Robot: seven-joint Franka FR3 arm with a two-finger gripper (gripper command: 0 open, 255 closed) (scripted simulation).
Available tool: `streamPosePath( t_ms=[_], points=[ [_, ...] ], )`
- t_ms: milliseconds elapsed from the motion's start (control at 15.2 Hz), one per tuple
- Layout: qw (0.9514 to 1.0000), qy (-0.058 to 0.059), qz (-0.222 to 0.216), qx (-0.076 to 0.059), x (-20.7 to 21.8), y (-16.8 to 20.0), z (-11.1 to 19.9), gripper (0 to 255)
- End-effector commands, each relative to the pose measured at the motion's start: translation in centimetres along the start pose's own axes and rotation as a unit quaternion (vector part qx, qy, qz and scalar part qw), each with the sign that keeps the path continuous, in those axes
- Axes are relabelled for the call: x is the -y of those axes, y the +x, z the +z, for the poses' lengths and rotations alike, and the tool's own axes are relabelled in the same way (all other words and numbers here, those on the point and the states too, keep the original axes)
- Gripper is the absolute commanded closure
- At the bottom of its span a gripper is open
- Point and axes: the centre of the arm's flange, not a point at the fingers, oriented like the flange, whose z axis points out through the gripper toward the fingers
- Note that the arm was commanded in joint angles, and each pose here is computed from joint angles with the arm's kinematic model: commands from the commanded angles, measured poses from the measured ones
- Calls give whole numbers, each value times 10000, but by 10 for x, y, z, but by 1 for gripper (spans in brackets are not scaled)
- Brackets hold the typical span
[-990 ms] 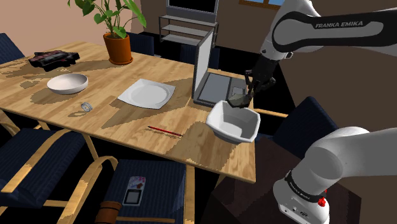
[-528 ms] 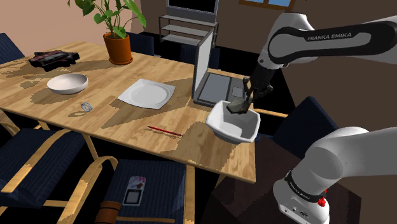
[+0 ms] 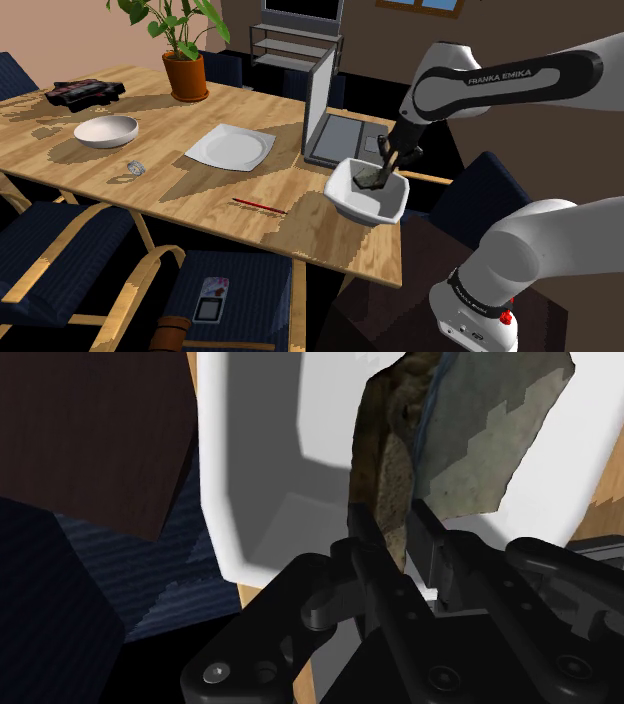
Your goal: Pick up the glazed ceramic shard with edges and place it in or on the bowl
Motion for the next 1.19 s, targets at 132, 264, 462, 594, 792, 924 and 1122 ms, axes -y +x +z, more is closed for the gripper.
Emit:
streamPosePath(
  t_ms=[132,264,462,594,792,924,1122],
  points=[
    [10000,3,0,-3,-1,0,12,255],
    [10000,3,0,-3,-1,0,12,255],
    [10000,3,0,-3,-1,0,12,255],
    [10000,3,0,-3,-1,0,12,0],
    [10000,3,0,-3,-1,0,12,0],
    [10000,3,0,-3,-1,0,12,0],
    [10000,3,0,-3,-1,0,-27,0]
  ],
)
